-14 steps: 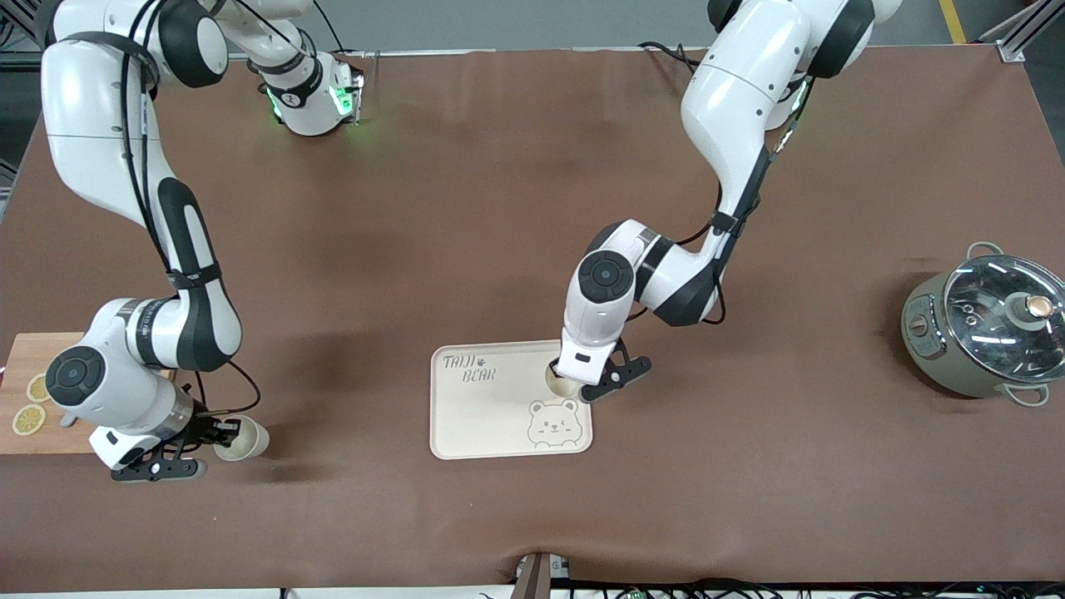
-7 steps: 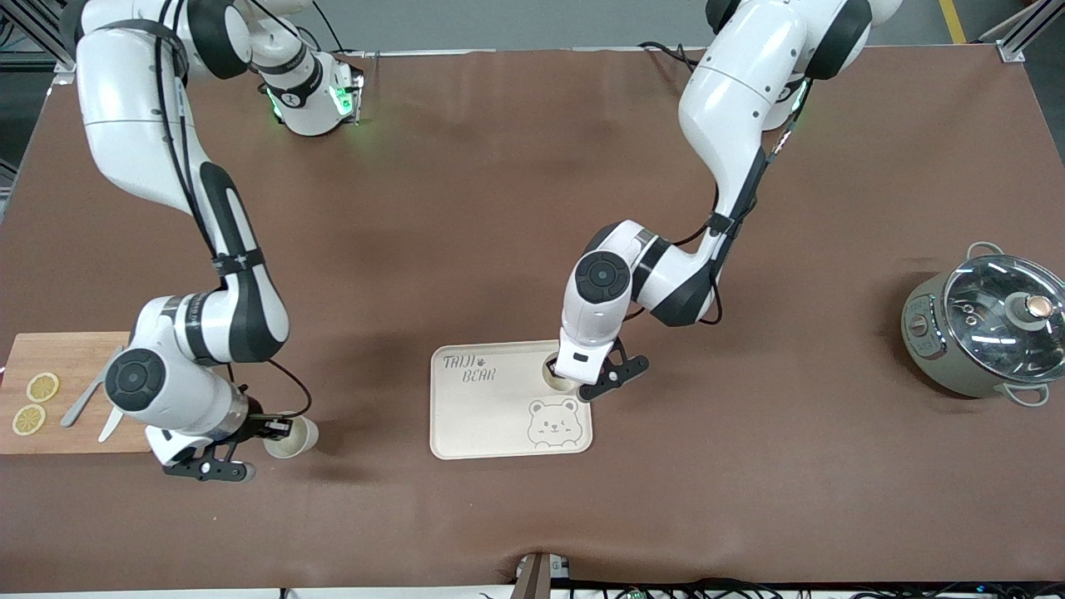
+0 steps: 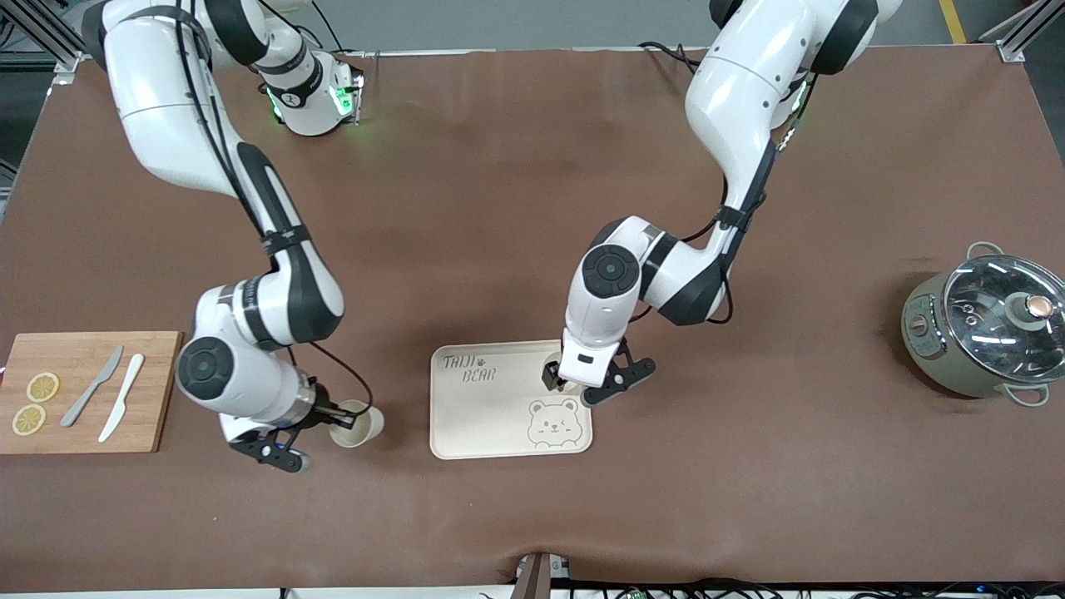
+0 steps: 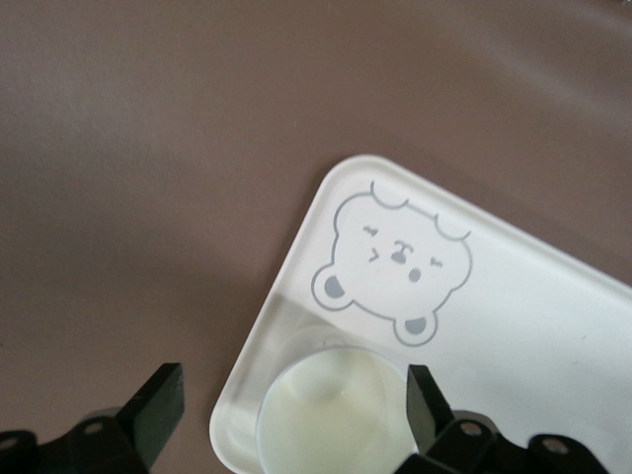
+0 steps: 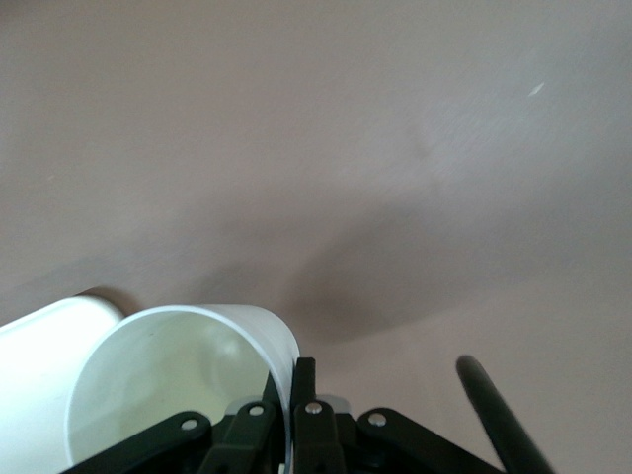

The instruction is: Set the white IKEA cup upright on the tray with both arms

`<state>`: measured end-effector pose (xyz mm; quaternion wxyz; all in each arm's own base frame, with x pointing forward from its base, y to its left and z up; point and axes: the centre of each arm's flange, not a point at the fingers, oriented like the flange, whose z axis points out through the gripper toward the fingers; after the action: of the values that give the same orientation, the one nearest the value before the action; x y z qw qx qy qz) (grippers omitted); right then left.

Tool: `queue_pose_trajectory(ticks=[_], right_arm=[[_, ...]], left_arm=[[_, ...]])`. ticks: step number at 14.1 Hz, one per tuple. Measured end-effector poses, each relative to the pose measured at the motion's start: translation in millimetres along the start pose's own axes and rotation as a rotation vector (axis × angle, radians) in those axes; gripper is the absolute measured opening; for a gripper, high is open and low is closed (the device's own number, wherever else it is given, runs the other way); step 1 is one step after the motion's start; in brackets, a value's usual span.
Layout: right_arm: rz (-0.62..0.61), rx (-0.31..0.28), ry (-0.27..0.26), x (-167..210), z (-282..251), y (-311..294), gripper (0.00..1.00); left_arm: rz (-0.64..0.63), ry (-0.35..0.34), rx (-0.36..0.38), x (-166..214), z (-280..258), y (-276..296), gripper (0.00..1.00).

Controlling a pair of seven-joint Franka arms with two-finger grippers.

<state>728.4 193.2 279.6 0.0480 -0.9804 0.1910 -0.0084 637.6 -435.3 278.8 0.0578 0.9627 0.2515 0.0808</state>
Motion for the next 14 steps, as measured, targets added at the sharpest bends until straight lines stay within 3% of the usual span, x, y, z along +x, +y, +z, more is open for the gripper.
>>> queue_pose_trajectory(ticks=[4,6,14], right_arm=[[0.119,0.000,-0.014,-55,9,-64,0.04],[0.151,0.022,0.003,-76,17,-88,0.04],[0.186,0.053,0.023,-110,57,-118,0.04]], left_arm=[[-0.020,0.018,-0.004,44,-45,-16,1.00],[-0.008,0.015,0.015,63,-70,-28,1.00],[0.087,-0.014,0.085,129,-145,-98,1.00]])
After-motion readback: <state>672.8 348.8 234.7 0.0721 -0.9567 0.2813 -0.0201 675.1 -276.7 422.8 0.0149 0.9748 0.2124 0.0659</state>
